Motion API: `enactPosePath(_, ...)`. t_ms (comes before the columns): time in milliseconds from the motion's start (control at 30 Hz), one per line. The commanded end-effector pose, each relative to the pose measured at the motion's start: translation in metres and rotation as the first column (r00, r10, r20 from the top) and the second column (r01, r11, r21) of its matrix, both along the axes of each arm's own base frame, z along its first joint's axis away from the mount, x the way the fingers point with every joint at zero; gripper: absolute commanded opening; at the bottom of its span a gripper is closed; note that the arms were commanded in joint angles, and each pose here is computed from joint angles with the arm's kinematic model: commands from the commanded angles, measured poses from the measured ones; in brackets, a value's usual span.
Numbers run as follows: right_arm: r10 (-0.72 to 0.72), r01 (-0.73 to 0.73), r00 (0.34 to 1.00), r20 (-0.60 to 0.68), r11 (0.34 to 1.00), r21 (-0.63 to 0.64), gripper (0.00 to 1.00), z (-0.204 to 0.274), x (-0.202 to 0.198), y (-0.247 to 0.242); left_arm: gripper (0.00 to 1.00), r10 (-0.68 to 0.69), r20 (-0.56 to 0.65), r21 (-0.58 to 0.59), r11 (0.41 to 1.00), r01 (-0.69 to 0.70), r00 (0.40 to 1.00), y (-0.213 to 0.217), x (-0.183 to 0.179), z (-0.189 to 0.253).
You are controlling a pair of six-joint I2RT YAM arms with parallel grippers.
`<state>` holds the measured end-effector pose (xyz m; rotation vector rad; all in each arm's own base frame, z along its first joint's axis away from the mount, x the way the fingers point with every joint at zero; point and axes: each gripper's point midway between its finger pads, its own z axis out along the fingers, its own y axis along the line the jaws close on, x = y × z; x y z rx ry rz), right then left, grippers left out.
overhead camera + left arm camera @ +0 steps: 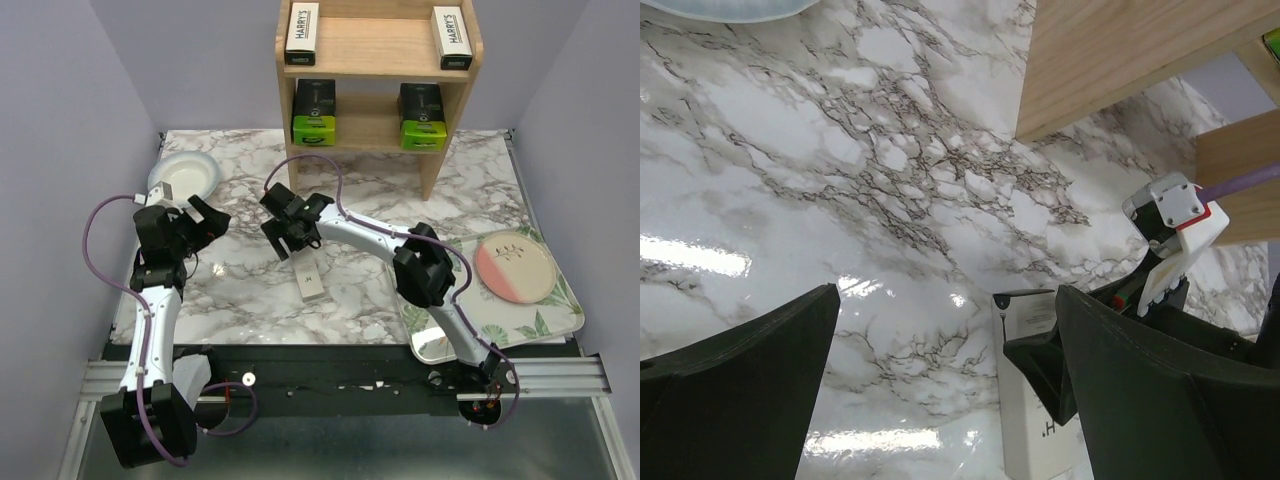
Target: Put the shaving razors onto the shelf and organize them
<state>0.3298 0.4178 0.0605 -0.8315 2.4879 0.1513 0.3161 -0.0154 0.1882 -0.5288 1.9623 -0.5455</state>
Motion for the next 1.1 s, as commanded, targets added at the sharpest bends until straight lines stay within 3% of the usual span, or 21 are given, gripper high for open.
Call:
enactPosePath(0, -0.025, 0.021, 0.997, -0.077, 0.999, -0.05, 0.87, -0.025, -0.005, -0.021, 0.99, 0.015, 0.02, -0.04, 0.999, -0.014, 1.0, -0.002, 0.001, 0.0)
enactPosePath(200, 0.073, -0.075, 0.987, -0.141, 0.997, -0.009, 0.81, -0.035, -0.019, -0.017, 0.99, 0.004, 0.001, -0.053, 0.999, -0.004, 1.0, -0.003, 0.004, -0.006)
enactPosePath(367, 0.165, -0.161, 0.979, -0.12, 0.986, 0.041, 0.54, -0.021, -0.017, -0.016, 0.99, -0.103, 0.048, -0.033, 0.994, 0.105, 0.994, -0.018, 0.012, 0.003)
enactPosePath(467, 0.212, -0.188, 0.97, -0.123, 0.966, 0.177, 0.51, 0.015, -0.01, -0.013, 0.99, -0.248, 0.113, -0.069, 0.964, 0.257, 0.962, -0.048, 0.01, 0.014)
enactPosePath(533, 0.268, -0.225, 0.957, -0.113, 0.929, 0.295, 0.52, 0.048, 0.002, -0.017, 0.99, -0.352, 0.22, -0.093, 0.921, 0.379, 0.91, -0.07, 0.007, 0.026)
enactPosePath(600, 0.391, -0.286, 0.909, -0.142, 0.835, 0.469, 0.54, 0.081, -0.01, -0.009, 0.99, -0.385, 0.247, -0.138, 0.894, 0.426, 0.889, -0.081, 0.006, 0.024)
enactPosePath(767, 0.527, -0.243, 0.828, -0.191, 0.645, 0.724, 0.57, 0.121, -0.015, -0.036, 0.99, -0.54, 0.344, -0.103, 0.791, 0.603, 0.768, -0.113, 0.001, 0.022)
enactPosePath(800, 0.6, -0.221, 0.77, -0.217, 0.57, 0.792, 0.57, 0.128, -0.031, -0.038, 0.99, -0.562, 0.347, -0.105, 0.772, 0.627, 0.751, -0.12, -0.001, 0.02)
enactPosePath(900, 0.685, -0.187, 0.697, -0.212, 0.459, 0.869, 0.57, 0.14, -0.046, -0.048, 0.99, -0.637, 0.396, -0.076, 0.695, 0.715, 0.661, -0.14, -0.008, 0.03)
enactPosePath(933, 0.704, -0.192, 0.681, -0.2, 0.435, 0.88, 0.57, 0.142, -0.049, -0.049, 0.99, -0.677, 0.415, -0.005, 0.666, 0.746, 0.608, -0.144, -0.008, 0.037)
enactPosePath(1000, 0.756, -0.156, 0.625, -0.194, 0.364, 0.918, 0.57, 0.154, -0.061, -0.052, 0.99, -0.79, 0.423, 0.136, 0.54, 0.83, 0.445, -0.166, -0.027, 0.044)
enactPosePath(1033, 0.767, -0.145, 0.613, -0.191, 0.346, 0.927, 0.57, 0.157, -0.063, -0.054, 0.99, -0.822, 0.351, 0.132, 0.518, 0.845, 0.448, -0.169, -0.032, 0.038)
enactPosePath(1067, 0.779, -0.147, 0.602, -0.173, 0.322, 0.935, 0.57, 0.161, -0.063, -0.054, 0.99, -0.889, 0.324, 0.438, 0.443, 0.782, 0.323, -0.166, -0.031, 0.041)
